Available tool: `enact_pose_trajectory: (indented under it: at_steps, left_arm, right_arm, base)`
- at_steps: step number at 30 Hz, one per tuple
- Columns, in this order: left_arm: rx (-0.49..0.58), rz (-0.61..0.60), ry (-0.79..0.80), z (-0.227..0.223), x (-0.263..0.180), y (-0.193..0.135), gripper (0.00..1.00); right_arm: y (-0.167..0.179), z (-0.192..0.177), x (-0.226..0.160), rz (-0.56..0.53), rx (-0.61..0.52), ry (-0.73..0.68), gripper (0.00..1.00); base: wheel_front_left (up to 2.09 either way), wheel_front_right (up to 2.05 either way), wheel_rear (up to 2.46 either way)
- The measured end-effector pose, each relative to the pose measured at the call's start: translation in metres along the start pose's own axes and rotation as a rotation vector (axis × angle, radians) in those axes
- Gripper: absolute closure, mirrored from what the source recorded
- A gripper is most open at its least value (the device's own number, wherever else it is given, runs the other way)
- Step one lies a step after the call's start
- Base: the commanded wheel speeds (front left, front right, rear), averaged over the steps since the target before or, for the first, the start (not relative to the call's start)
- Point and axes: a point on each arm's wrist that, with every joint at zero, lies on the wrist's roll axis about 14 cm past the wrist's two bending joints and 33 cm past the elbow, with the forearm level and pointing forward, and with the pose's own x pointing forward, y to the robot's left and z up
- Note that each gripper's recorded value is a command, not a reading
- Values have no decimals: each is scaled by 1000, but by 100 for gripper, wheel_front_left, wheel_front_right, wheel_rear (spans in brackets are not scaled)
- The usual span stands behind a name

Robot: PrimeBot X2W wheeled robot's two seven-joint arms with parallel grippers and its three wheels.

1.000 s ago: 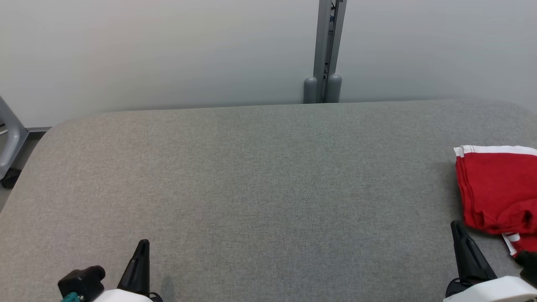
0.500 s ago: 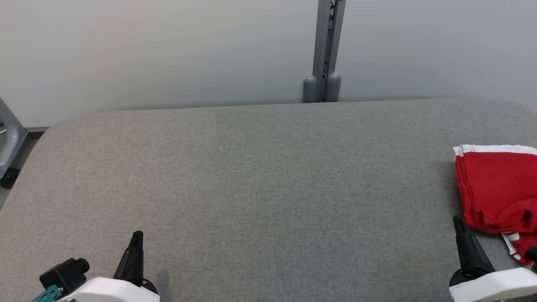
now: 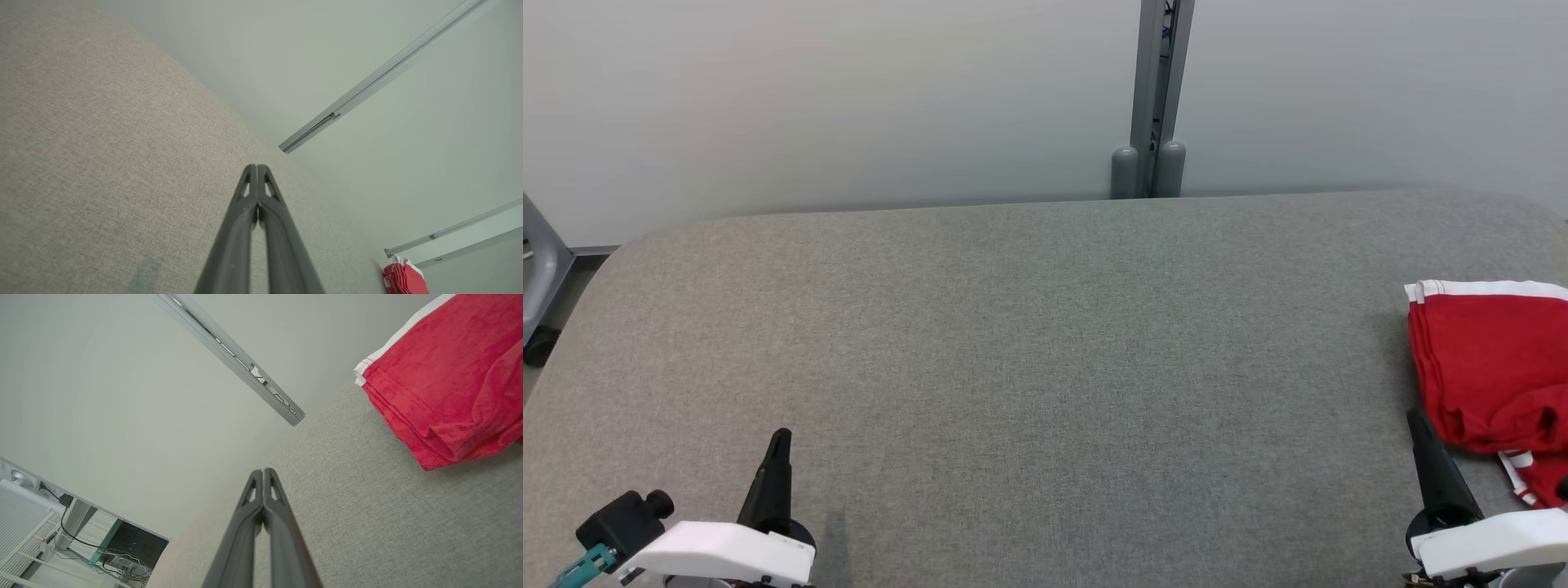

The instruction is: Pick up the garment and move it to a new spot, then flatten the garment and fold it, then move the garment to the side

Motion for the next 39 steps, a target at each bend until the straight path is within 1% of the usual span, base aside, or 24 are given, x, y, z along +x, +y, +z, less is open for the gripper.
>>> enact_pose_trajectory:
  at_steps: [8,39]
  left_arm:
    - [-103,-7,0,2,3,-1,100]
    - [-408,-64,-24,16,14,-10,100]
  right_arm:
    - [-1,2,4,-2,97,-5,100]
    - [-3,7,14,0,402,-19,100]
  base:
    - [0,0,0]
    - [0,0,0]
